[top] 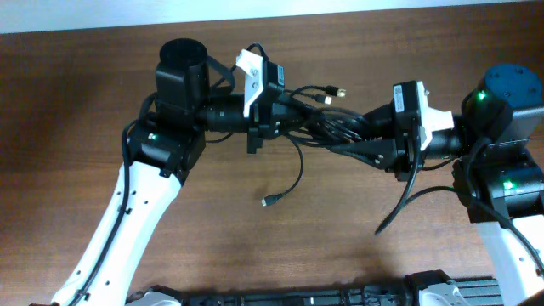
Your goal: Untangle cables
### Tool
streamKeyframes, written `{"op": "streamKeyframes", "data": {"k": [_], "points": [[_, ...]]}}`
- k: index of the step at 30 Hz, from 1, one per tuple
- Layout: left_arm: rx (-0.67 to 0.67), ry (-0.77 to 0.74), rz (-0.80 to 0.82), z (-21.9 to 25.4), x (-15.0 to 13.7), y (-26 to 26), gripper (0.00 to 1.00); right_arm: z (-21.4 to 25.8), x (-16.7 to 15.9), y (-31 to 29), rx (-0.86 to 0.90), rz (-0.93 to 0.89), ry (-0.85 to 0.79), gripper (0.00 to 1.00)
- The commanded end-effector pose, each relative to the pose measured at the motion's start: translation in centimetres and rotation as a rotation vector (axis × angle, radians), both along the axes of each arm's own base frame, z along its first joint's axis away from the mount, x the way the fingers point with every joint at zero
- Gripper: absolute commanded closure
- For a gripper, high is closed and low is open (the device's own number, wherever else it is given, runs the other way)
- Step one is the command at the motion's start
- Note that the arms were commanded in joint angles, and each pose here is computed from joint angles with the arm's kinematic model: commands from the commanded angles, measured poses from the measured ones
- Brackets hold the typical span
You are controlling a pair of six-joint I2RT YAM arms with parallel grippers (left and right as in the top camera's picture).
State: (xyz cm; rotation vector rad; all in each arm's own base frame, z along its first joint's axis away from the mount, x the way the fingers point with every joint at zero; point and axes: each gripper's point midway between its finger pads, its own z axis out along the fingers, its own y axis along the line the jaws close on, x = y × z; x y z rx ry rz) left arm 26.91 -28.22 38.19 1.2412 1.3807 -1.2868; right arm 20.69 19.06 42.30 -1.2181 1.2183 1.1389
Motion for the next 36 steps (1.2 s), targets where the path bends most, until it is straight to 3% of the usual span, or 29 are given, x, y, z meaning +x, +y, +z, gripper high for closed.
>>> {"op": "streamKeyframes", "data": {"k": [1,2,6,10,15,19,26,36], "points": [[-0.003,-0.017,0.027,0.5,0.5,0.1,1.0,0.2,-0.9,0.2,0.008,0.051,0.011,0.13],[-0.002,-0.012,0.034,0.4,0.7,0.2,1.0,0.0,-0.4,0.2,0.003,0.031,0.03,0.01],[0.005,-0.002,0.091,0.3,2.0,1.4,1.0,-1.4,4.3,-0.3,-0.022,-0.223,0.242,0.01],[0.05,0.129,0.374,-0.8,6.8,3.6,1.0,-2.7,8.0,-1.5,-0.012,-0.434,0.4,0.0],[0.098,0.242,0.632,-2.6,10.3,5.9,1.0,-3.1,9.7,-2.5,0.006,-0.554,0.47,0.0],[0.1,0.378,0.792,-3.8,11.8,7.4,1.0,-3.2,9.5,-2.4,0.028,-0.548,0.552,0.0],[0.095,0.432,0.74,-3.9,10.4,4.8,1.0,-2.4,6.6,-0.8,0.018,-0.349,0.545,0.01],[0.095,0.407,0.63,-3.3,7.8,0.8,1.0,-3.0,7.3,-0.8,0.011,-0.357,0.559,0.0]]}}
